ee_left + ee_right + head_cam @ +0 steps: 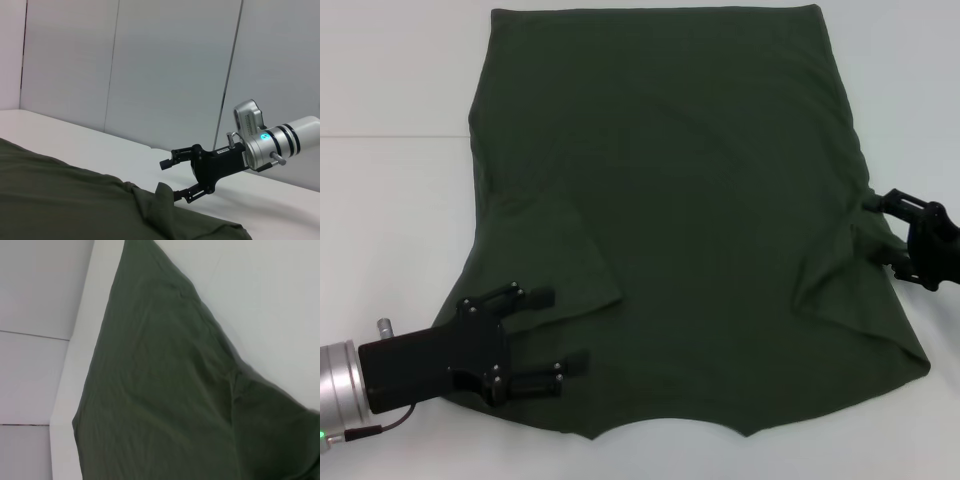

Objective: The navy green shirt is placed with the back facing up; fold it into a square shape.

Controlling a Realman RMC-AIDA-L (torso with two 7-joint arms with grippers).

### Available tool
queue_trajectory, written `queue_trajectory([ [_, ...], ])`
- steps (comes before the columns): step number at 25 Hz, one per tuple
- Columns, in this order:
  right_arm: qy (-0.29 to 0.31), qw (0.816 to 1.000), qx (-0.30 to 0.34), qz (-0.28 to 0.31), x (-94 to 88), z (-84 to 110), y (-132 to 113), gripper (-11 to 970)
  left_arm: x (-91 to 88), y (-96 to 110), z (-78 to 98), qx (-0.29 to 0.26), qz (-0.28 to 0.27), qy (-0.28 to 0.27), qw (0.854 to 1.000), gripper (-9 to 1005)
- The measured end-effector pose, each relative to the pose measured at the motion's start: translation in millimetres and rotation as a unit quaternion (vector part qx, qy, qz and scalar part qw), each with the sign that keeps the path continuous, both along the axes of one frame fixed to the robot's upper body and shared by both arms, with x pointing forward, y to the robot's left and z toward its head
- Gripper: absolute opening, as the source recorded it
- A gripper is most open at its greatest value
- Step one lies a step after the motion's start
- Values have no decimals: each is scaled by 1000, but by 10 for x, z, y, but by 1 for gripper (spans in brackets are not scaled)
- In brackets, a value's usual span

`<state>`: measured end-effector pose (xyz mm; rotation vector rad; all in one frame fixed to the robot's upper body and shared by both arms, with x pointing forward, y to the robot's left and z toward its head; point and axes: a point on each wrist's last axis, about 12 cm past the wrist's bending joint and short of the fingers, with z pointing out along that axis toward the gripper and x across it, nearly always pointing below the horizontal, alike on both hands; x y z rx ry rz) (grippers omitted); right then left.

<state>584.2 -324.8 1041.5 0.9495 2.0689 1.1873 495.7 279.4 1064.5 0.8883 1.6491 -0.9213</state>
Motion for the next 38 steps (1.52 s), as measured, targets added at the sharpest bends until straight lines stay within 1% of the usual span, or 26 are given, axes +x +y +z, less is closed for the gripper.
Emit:
queue_trajectory([
  [2, 0, 1000, -3, 3, 0, -2, 4, 868, 0, 0, 0, 0, 0, 0, 1000, 937],
  [7, 2, 1000, -20, 16, 11, -1, 14, 819, 2, -3, 2, -1, -1, 0, 1000, 937],
  [13, -3, 1000, -24, 17, 66, 34, 43, 599, 2, -3, 4, -1, -1, -1, 1000, 937],
  [23, -13, 999, -33, 22, 164, 94, 102, 354, 9, -6, 9, -2, -1, -2, 1000, 938],
  [27, -19, 999, -35, 26, 216, 132, 138, 216, 11, -9, 10, -1, -2, -1, 1000, 938],
  [31, -20, 999, -24, 27, 188, 147, 96, 96, 11, -10, 10, -2, -2, -1, 1000, 937],
  [34, -42, 998, -25, 40, 163, 223, 18, 19, 11, -8, 11, -2, -2, -1, 1000, 937],
  [38, -94, 991, -48, 80, 181, 408, -23, 173, 13, -8, 12, -2, -2, -1, 1000, 938],
])
